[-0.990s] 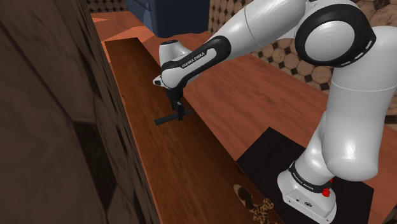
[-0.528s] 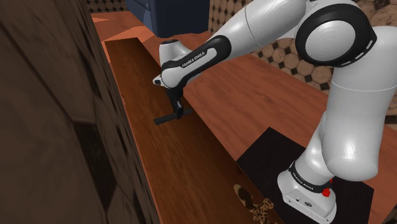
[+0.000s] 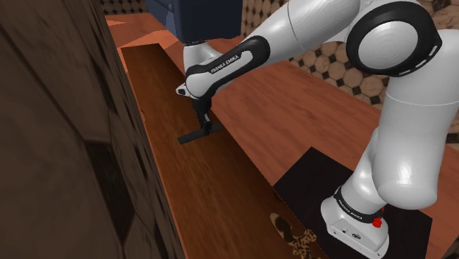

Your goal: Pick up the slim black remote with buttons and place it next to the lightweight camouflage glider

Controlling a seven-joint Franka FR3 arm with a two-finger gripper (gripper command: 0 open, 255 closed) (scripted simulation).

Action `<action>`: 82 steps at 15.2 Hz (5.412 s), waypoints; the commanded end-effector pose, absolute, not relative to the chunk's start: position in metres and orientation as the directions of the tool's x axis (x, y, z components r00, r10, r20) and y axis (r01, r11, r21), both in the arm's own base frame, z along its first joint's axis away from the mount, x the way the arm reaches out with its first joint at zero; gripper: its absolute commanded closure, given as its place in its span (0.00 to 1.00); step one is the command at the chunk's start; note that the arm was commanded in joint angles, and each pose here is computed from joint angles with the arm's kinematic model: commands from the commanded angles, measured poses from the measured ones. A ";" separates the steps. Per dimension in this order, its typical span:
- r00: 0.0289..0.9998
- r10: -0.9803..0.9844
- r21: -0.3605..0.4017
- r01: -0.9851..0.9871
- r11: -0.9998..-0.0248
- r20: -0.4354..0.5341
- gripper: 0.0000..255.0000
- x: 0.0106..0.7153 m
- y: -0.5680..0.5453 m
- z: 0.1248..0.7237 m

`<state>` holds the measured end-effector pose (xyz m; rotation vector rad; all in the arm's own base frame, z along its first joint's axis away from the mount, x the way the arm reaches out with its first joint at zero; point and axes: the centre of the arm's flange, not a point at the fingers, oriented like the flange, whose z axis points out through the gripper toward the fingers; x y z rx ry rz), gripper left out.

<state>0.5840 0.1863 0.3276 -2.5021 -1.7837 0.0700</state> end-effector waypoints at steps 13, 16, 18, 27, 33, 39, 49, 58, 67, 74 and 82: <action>0.326 0.945 -0.082 0.942 -0.325 0.002 1.00 0.584 0.186 0.401; 0.326 0.945 -0.082 0.942 -0.325 0.002 1.00 0.584 0.186 0.416; 0.326 0.945 -0.082 0.942 -0.325 0.002 1.00 0.571 0.189 0.420; 0.326 0.945 -0.082 0.942 -0.325 0.002 1.00 0.455 0.211 0.421; 0.326 0.945 -0.082 0.942 -0.325 0.002 1.00 0.377 0.226 0.421; 0.326 0.945 -0.082 0.942 -0.325 0.002 1.00 0.299 0.241 0.421; 0.326 0.945 -0.082 0.942 -0.325 0.002 1.00 0.209 0.258 0.405; 0.326 0.945 -0.082 0.942 -0.325 0.002 1.00 0.209 0.258 0.358; 0.326 0.945 -0.082 0.942 -0.325 0.002 1.00 0.209 0.258 0.326; 0.326 0.945 -0.082 0.942 -0.325 0.002 0.00 0.209 0.258 0.326; 0.326 0.945 -0.082 0.942 -0.325 0.002 0.00 0.213 0.256 0.376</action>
